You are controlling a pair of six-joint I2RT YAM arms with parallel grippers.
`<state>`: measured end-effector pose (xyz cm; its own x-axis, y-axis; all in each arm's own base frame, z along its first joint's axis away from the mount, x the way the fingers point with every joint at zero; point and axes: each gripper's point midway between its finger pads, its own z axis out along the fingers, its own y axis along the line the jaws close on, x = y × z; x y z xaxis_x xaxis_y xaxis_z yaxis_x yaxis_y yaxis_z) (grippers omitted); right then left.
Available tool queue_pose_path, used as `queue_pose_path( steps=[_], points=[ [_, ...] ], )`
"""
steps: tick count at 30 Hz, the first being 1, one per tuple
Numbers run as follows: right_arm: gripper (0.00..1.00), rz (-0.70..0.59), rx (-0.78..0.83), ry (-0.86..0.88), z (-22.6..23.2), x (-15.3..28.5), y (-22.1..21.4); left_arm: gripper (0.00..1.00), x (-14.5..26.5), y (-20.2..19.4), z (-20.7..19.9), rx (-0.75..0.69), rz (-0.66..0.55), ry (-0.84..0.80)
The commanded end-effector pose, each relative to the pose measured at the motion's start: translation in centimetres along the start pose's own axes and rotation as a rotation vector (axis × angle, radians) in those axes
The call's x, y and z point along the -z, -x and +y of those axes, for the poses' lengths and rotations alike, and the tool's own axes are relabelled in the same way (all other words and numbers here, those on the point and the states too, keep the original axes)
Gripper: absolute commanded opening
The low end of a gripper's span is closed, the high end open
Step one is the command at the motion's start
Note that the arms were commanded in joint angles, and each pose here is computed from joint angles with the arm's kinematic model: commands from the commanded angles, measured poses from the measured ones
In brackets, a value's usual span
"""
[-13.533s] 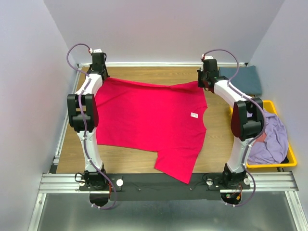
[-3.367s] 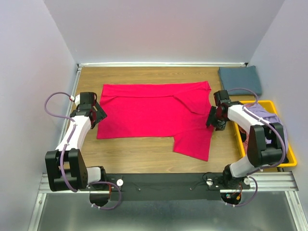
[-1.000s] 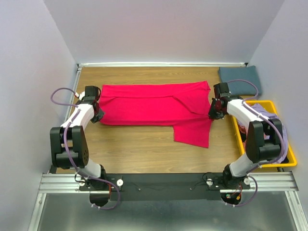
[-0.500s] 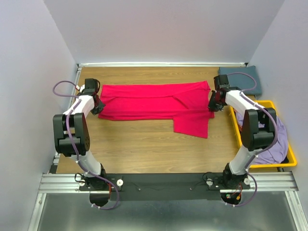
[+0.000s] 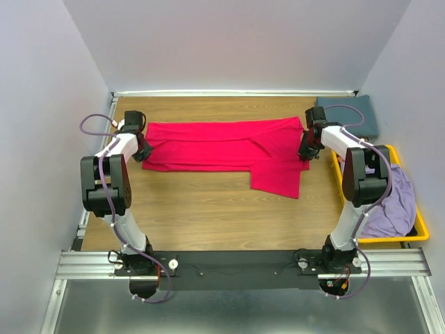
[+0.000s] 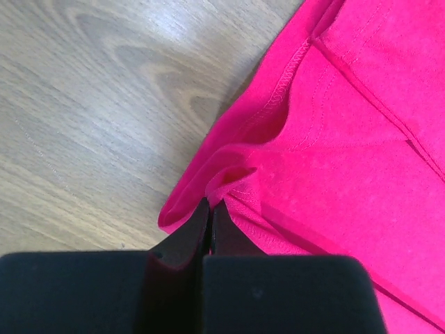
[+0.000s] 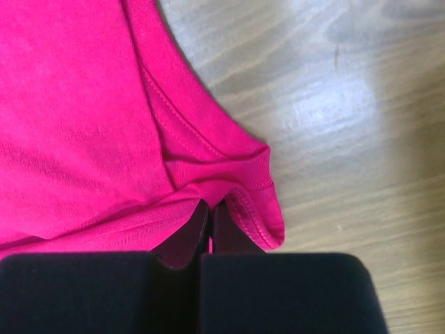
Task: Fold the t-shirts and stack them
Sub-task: Fold the tshirt
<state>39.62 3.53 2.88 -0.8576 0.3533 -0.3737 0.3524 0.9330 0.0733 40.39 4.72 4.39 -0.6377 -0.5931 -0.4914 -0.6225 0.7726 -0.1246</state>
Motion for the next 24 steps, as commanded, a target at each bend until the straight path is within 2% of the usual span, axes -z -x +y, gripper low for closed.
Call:
queue_pose_path(
  steps=[1,2,3,4,5,7,8,9,10,11,14,21,24],
  points=[
    [0.02,-0.002,-0.01,-0.019,-0.5,-0.6,1.0,0.02,-0.8,1.1,0.1,0.026,-0.032,0.006],
    [0.02,-0.003,-0.011,-0.018,-0.4,-0.6,1.1,0.04,-0.9,1.1,0.1,0.026,-0.033,0.008],
    [0.07,-0.003,-0.012,-0.018,-0.4,-0.7,1.2,0.07,-0.9,1.1,0.2,0.026,-0.034,0.009],
    [0.13,-0.011,-0.011,-0.018,-0.3,-0.5,1.5,0.16,-0.8,1.2,0.2,0.03,-0.041,0.006],
    [0.13,-0.014,-0.012,-0.016,-0.3,-0.5,1.6,0.21,-0.8,1.2,0.2,0.03,-0.041,0.006],
    [0.23,-0.032,-0.011,-0.012,-0.2,0.1,2.1,0.34,-0.3,1.5,0.2,0.036,-0.056,0.005],
    [0.28,-0.039,-0.011,-0.007,-0.2,0.4,2.3,0.51,-0.2,1.3,0.4,0.037,-0.056,0.011],
    [0.36,-0.045,-0.011,0.0,-0.1,0.8,2.3,0.6,0.4,1.8,0.4,0.043,-0.078,0.006],
    [0.4,-0.062,-0.011,0.013,0.1,1.6,2.6,0.74,0.7,1.9,0.5,0.045,-0.086,0.006],
    [0.47,-0.062,-0.011,0.026,0.1,2.0,2.3,0.79,0.9,1.7,0.7,0.044,-0.088,0.007],
    [0.53,-0.088,-0.017,0.061,0.3,3.9,2.3,0.83,2.2,1.7,1.2,0.049,-0.113,0.001],
    [0.54,-0.053,-0.032,0.126,-0.3,5.9,-1.8,0.83,5.4,-0.2,2.8,0.079,-0.163,-0.044],
    [0.53,-0.036,-0.025,0.167,-0.1,6.3,-3.3,0.78,5.5,-1.7,4.0,0.097,-0.169,-0.035]
  ],
)
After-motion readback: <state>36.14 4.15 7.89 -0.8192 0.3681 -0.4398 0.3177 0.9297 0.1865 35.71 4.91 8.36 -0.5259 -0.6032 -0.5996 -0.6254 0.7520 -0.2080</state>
